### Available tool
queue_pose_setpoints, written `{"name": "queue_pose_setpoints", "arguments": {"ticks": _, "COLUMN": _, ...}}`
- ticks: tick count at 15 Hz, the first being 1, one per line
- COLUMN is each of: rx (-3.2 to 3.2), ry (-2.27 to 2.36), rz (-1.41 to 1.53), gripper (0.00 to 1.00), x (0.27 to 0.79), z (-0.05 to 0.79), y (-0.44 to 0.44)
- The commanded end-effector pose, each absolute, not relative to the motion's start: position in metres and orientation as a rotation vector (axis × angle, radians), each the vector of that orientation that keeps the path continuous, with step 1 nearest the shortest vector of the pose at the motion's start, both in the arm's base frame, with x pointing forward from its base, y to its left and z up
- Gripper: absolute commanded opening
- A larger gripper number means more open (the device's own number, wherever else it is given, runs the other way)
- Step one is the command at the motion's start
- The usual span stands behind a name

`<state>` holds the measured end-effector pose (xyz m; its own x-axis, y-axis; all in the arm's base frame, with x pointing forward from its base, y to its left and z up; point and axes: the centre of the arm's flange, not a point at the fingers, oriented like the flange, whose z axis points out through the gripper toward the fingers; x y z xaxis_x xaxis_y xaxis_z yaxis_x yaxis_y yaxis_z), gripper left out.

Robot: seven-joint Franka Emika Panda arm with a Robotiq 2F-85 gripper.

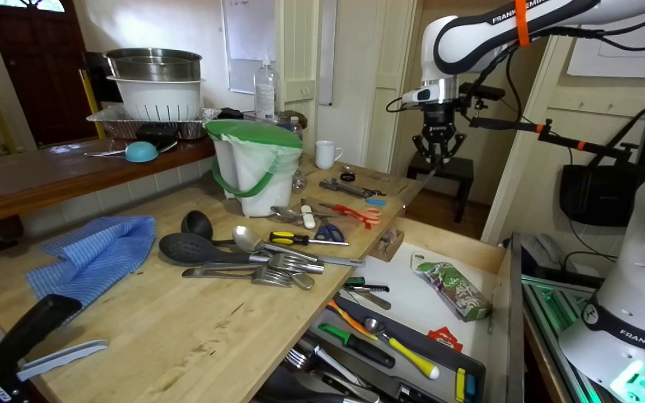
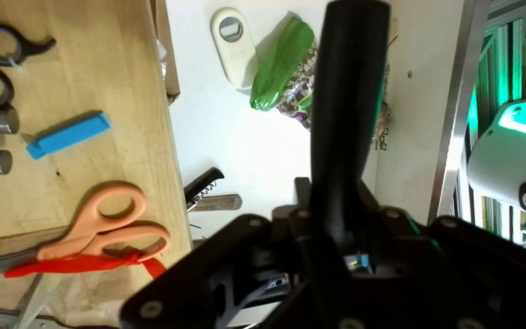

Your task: Move the tool with a black handle on the far right of the table to the left panel of the cutlery rack in the drawer

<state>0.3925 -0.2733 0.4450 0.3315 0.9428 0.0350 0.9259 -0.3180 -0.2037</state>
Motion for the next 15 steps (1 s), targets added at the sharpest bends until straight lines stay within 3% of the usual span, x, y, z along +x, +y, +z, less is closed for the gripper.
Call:
{"name": "queue_pose_setpoints", "arguments": {"ticks": 1, "rx": -2.392, "ry": -1.718, "rz": 0.144, "gripper": 0.06, "x": 0.396, "z": 0.441, "y": -0.265}}
{"name": "queue_pose_setpoints", "arguments": {"ticks": 2, "rx": -2.383, "ry": -1.723, "rz": 0.151, "gripper": 0.23, "x": 0.399, "z": 0.439, "y": -0.261}}
{"name": "queue_pose_setpoints", "arguments": {"ticks": 9, "rx": -2.389, "ry": -1.713, "rz": 0.149, "gripper": 0.23, "x": 0.397, "z": 0.439, "y": -0.264}}
{"name": "queue_pose_setpoints", "arguments": {"ticks": 10, "rx": -2.389, "ry": -1.713, "rz": 0.149, "gripper": 0.06, "x": 0.397, "z": 0.439, "y": -0.264}}
{"name": "queue_pose_setpoints", "arguments": {"ticks": 15, "rx": -2.447, "ry": -1.774, "rz": 0.171, "gripper": 0.06, "x": 0.37, "z": 0.421, "y": -0.21}}
